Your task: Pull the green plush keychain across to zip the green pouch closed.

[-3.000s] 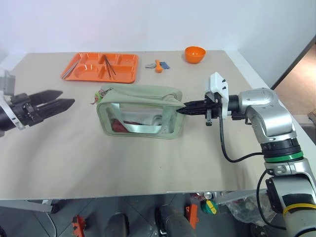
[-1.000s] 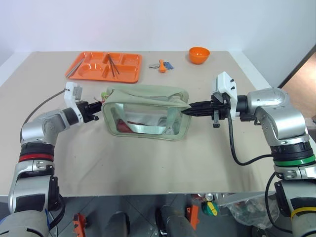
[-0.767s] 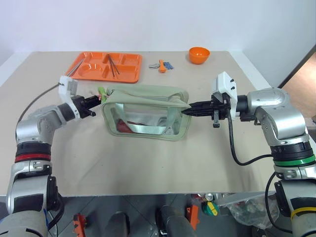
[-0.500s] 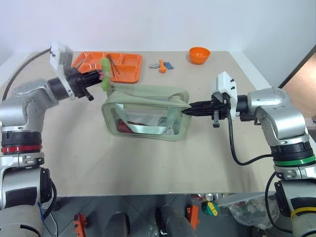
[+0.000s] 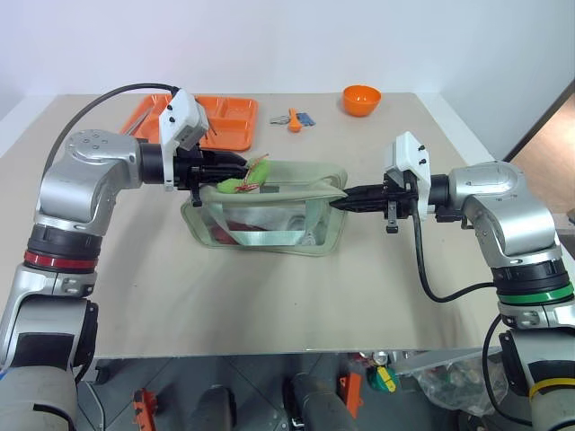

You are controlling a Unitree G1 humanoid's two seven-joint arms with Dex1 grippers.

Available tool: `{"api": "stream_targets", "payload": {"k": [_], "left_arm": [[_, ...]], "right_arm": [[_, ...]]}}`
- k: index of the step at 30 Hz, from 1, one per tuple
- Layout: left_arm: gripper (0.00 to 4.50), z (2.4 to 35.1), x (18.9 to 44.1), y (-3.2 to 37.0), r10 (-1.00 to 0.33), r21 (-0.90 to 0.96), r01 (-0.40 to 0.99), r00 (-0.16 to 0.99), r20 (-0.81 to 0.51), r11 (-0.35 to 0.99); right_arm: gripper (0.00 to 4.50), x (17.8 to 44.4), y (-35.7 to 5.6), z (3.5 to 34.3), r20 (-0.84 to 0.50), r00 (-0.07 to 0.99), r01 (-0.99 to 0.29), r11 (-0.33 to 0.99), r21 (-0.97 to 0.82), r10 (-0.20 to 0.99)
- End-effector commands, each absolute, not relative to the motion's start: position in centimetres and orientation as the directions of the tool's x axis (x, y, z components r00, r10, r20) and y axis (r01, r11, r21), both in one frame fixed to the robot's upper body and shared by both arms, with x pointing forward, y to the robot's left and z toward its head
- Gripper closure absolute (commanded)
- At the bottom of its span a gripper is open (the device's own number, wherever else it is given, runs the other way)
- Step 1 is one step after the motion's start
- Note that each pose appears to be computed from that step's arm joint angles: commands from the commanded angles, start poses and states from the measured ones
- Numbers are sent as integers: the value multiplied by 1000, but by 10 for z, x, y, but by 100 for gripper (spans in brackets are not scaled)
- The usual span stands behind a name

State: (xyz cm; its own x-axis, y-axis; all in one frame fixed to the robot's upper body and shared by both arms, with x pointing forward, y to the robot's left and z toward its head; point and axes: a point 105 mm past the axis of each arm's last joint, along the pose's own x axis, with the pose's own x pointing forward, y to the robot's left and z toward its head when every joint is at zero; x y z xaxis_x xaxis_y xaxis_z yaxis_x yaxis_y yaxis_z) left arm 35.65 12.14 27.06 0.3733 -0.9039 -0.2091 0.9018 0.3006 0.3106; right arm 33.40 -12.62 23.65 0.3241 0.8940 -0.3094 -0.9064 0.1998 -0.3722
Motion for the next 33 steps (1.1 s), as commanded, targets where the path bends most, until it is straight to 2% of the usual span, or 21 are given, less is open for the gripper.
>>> {"api": "stream_targets", "payload": {"k": [1,7,8,18,26,28,33], "left_arm": [[218,293,356,122,-911,325,894,375,-169,308],[19,307,355,130,-915,335,883,387,-118,330],[4,309,354,131,-914,334,882,388,-114,333],[4,328,347,164,-879,355,835,472,-70,420],[4,349,326,187,-883,277,843,467,49,461],[4,346,321,195,-874,239,844,483,49,479],[4,309,305,217,-849,188,844,523,-80,502]], "right_arm": [[450,329,-127,253,-263,335,-884,205,-421,905],[450,329,-126,253,-260,334,-885,207,-417,906],[450,329,-126,253,-260,334,-885,206,-417,906],[450,330,-122,254,-260,319,-887,190,-421,911],[450,330,-120,254,-260,307,-890,180,-419,915],[450,330,-120,253,-261,306,-891,179,-417,916],[450,329,-120,252,-263,305,-893,178,-414,915]]}}
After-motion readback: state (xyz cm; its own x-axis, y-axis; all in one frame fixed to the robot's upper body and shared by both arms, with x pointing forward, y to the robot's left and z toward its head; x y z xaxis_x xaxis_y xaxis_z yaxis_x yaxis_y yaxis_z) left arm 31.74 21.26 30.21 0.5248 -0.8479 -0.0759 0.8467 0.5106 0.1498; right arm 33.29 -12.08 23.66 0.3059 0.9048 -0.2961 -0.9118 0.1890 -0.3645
